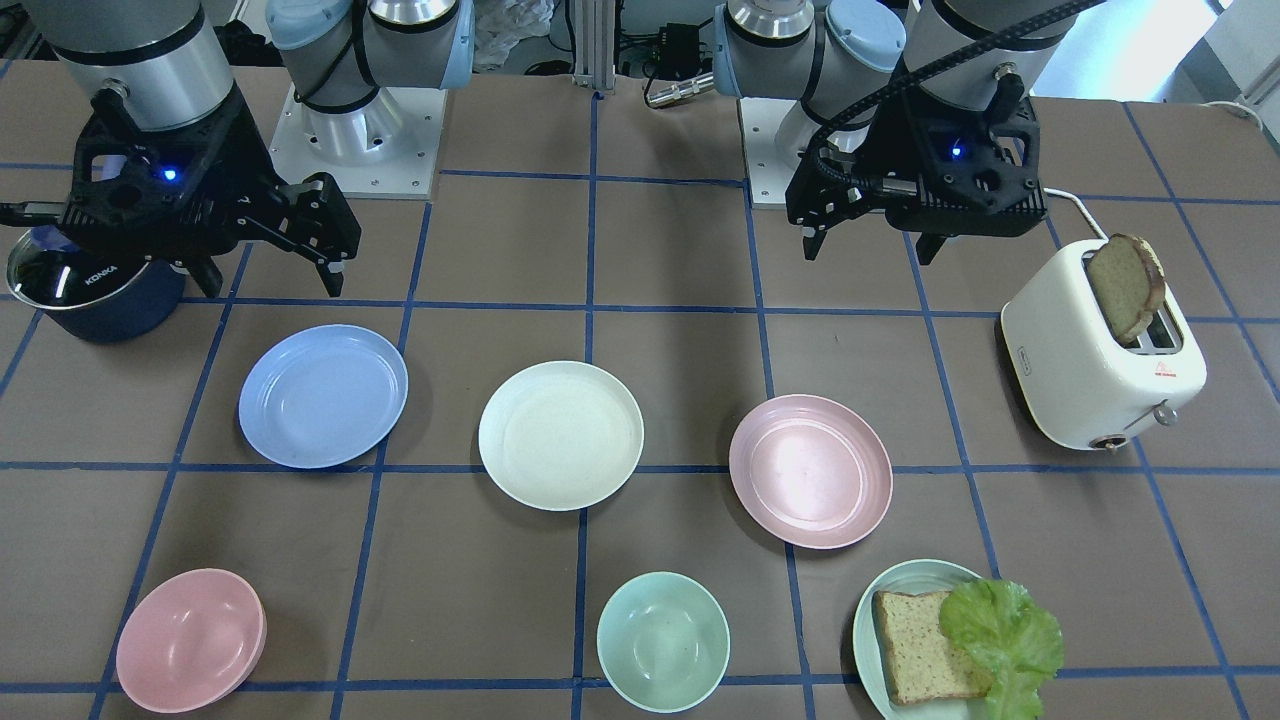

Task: Stack three plates with pink and blue

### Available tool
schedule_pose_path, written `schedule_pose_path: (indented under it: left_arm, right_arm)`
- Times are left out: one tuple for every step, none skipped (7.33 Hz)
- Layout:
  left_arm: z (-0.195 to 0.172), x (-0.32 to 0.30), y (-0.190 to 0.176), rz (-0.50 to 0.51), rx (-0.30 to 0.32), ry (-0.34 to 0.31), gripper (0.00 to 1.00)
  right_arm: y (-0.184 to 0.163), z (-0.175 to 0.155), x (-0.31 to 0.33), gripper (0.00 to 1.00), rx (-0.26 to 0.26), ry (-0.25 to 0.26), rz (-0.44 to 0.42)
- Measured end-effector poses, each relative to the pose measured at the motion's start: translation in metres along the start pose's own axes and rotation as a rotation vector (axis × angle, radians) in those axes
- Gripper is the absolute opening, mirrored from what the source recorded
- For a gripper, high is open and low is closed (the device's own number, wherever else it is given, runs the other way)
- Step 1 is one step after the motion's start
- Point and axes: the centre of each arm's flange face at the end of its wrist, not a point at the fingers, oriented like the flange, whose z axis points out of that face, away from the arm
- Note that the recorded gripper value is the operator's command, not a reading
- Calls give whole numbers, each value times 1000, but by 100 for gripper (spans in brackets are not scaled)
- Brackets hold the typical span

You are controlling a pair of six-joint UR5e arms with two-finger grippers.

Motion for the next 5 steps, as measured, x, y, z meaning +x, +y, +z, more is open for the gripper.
schedule_pose_path:
  left_arm:
    - [0, 0, 0, 1, -1, 2, 100]
    - [2, 0, 0, 2, -4, 3, 100]
    - [5, 0, -2, 1, -12, 0, 100]
    - [13, -1, -6, 0, -27, 1, 100]
    - [30, 0, -14, 1, -55, 4, 100]
  right_arm:
    - [0, -1, 0, 100, 1, 3, -8]
    - [0, -2, 1, 100, 3, 3, -13]
    - [-1, -2, 1, 100, 3, 4, -15]
    - [-1, -3, 2, 100, 2, 5, -15]
    - [-1, -4, 2, 100, 1, 5, -11]
